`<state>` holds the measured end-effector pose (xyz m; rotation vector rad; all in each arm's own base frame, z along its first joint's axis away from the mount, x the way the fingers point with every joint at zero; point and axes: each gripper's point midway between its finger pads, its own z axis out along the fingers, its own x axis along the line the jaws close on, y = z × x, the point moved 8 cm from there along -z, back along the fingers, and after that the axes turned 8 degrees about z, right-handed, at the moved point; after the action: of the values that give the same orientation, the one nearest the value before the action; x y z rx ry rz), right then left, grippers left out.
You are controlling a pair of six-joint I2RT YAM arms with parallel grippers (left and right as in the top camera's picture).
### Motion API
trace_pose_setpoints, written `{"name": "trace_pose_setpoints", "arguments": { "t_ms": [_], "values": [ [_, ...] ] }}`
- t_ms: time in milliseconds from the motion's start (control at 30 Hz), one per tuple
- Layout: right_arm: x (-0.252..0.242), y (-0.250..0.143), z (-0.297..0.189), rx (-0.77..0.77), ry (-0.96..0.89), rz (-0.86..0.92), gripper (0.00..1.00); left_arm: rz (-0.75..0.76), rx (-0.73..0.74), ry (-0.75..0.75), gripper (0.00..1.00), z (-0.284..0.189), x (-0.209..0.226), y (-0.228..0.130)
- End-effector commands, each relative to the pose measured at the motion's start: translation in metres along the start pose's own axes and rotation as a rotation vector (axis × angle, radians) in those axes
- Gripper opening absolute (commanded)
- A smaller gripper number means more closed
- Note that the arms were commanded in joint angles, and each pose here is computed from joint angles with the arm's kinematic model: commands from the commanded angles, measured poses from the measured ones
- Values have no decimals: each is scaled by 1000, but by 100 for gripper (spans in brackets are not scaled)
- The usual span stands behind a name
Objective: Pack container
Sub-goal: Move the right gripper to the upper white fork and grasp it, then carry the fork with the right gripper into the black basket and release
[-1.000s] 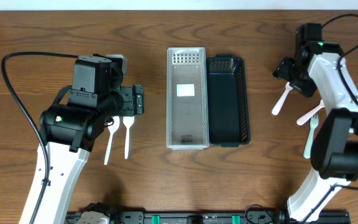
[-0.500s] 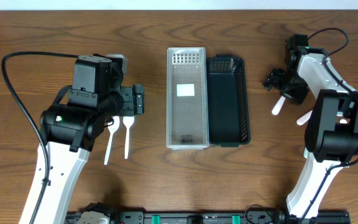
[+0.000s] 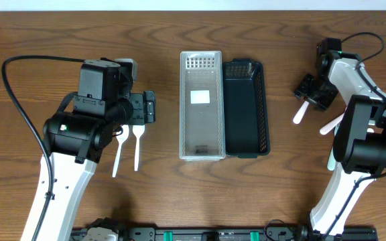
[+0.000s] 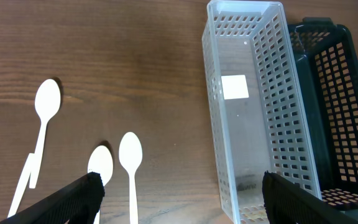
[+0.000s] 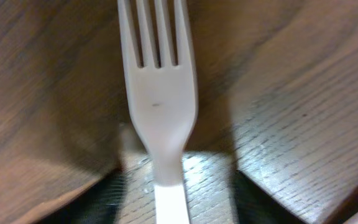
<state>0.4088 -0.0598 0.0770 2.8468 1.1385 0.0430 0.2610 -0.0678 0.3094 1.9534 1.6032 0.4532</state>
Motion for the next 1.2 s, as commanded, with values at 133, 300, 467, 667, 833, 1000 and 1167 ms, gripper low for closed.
{"name": "trace_pose_setpoints", "arguments": {
  "t_ms": [133, 300, 467, 667, 833, 1000, 1167],
  "values": [
    [-8, 9, 8, 6, -21, -3, 22, -5, -14, 14, 84, -3, 2, 5],
    [-8, 8, 8, 7, -21, -3, 9, -5, -13, 14, 84, -3, 2, 5],
    [-7, 7, 8, 9, -23, -8, 1, -5, -13, 14, 84, -3, 2, 5],
    [-2, 0, -4, 13, -24, -37, 1, -6, -9, 78, 84, -4, 8, 4],
    [15, -10, -53, -62, 38, -117, 1, -28, 7, 114, 85, -4, 17, 1],
    [42, -43, -134, -209, 172, -305, 1, -70, 23, 143, 85, -5, 29, -2],
    [66, -99, -187, -295, 273, -524, 2, -92, 33, 160, 85, -4, 37, -4]
  ]
}}
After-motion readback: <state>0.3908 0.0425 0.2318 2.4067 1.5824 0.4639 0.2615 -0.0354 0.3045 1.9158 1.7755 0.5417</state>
